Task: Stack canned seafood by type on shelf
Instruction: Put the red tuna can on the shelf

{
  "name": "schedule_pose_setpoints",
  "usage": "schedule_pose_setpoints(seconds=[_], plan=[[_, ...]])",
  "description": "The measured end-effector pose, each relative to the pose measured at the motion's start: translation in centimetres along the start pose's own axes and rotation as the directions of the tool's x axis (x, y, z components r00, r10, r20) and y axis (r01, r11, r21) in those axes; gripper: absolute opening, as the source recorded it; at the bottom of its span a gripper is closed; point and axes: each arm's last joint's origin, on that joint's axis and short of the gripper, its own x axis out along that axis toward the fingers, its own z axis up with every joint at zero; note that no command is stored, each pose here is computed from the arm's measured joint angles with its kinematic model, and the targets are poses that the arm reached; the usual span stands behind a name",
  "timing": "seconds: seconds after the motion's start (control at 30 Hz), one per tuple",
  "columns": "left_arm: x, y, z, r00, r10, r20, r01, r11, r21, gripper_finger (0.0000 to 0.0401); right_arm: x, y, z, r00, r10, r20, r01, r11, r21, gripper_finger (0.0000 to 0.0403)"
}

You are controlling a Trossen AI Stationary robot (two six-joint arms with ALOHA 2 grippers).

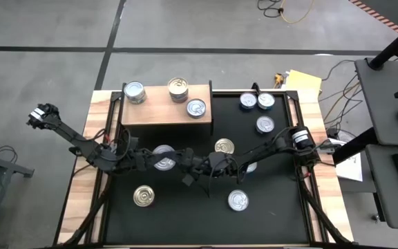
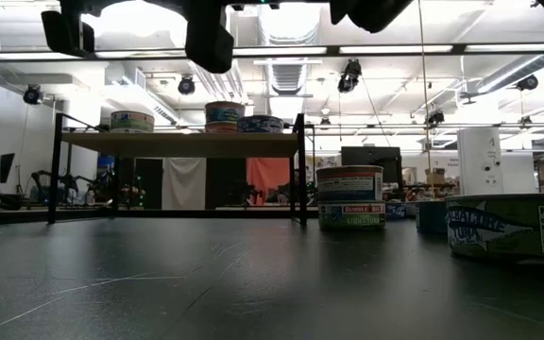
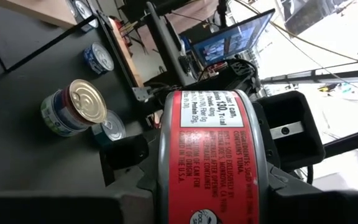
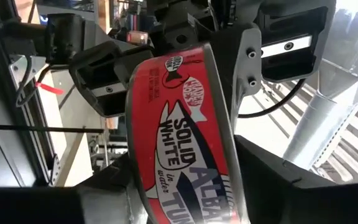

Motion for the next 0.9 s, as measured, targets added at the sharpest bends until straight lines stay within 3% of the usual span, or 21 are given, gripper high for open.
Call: schedule_pose_setpoints(seconds=[0.2, 0.53, 0.9], plan=[[-0.01, -0.12, 0.09, 1.000, -0.006, 0.009, 0.006, 1.000, -0.013, 0.0114, -0.05, -0.29, -0.01, 1.000, -0.006, 0.005, 0.006, 1.000, -0.019, 0.0154], [-0.01, -0.02, 0.11, 1.000, 0.007, 0.024, -0.007, 1.000, 0.001, 0.0117, -0.05, -0.23, -0.01, 1.000, -0.002, 0.011, 0.003, 0.999, -0.036, 0.0153], [0.00, 0.28, 0.16, 0.996, 0.044, 0.071, -0.051, 0.994, 0.099, 0.0183, -0.09, -0.17, -0.03, 1.000, 0.008, -0.004, -0.008, 0.999, -0.034, 0.0132]])
